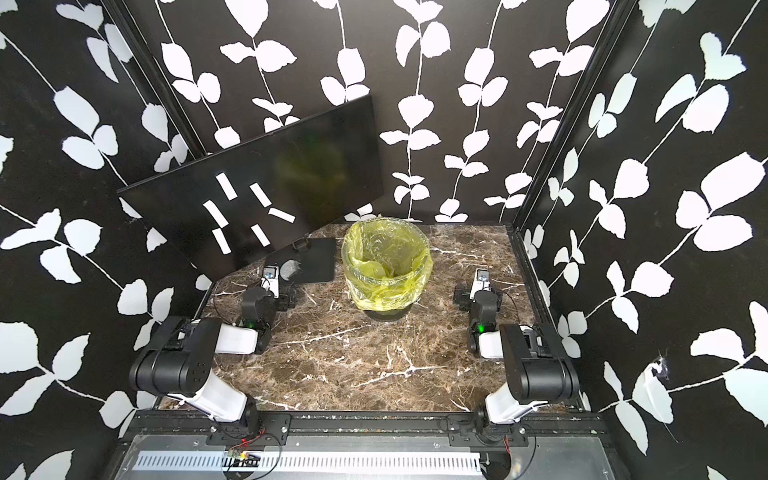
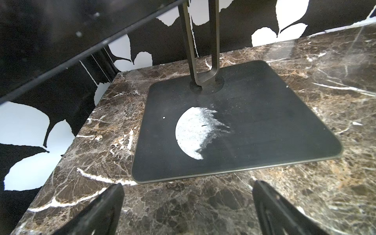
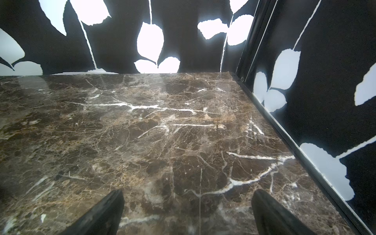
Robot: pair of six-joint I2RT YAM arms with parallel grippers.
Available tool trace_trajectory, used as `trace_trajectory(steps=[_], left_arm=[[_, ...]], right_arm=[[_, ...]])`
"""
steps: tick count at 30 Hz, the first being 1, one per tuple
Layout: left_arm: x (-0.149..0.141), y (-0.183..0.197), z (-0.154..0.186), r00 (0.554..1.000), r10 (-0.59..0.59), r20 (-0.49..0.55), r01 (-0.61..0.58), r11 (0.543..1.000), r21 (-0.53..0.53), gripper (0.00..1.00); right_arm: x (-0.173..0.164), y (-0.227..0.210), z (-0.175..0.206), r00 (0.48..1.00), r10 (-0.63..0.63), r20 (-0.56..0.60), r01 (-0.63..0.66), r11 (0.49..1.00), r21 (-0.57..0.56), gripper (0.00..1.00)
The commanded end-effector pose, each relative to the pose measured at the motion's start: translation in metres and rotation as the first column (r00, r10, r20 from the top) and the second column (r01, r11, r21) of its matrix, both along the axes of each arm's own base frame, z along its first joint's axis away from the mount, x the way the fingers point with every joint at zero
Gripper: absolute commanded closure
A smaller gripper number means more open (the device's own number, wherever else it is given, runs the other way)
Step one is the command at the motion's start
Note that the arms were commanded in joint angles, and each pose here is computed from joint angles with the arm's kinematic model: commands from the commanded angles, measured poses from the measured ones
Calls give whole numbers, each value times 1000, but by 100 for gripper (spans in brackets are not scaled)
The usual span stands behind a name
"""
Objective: Remove the sticky note from the monitor
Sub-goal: Tear off the sticky note from the monitor.
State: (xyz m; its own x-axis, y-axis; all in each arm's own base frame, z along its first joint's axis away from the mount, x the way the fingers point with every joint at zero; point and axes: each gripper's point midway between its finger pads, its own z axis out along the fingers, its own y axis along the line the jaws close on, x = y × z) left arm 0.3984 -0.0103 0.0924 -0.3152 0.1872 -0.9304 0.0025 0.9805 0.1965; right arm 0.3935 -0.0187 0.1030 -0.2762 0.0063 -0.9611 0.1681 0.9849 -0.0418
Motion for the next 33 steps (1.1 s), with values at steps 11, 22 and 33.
trace_trajectory(steps=[11, 22, 33], left_arm=[[-2, 26, 15, 990, 136, 45, -135, 991, -23, 1], [-20, 22, 76, 990, 142, 10, -140, 985, -101, 1], [-85, -29, 137, 996, 65, -65, -80, 960, -268, 1]], right_arm=[[10, 6, 15, 998, 52, 43, -52, 999, 5, 1], [-19, 15, 89, 983, 115, 145, -120, 993, 22, 1], [-64, 46, 197, 944, 291, 156, -299, 954, 28, 2]])
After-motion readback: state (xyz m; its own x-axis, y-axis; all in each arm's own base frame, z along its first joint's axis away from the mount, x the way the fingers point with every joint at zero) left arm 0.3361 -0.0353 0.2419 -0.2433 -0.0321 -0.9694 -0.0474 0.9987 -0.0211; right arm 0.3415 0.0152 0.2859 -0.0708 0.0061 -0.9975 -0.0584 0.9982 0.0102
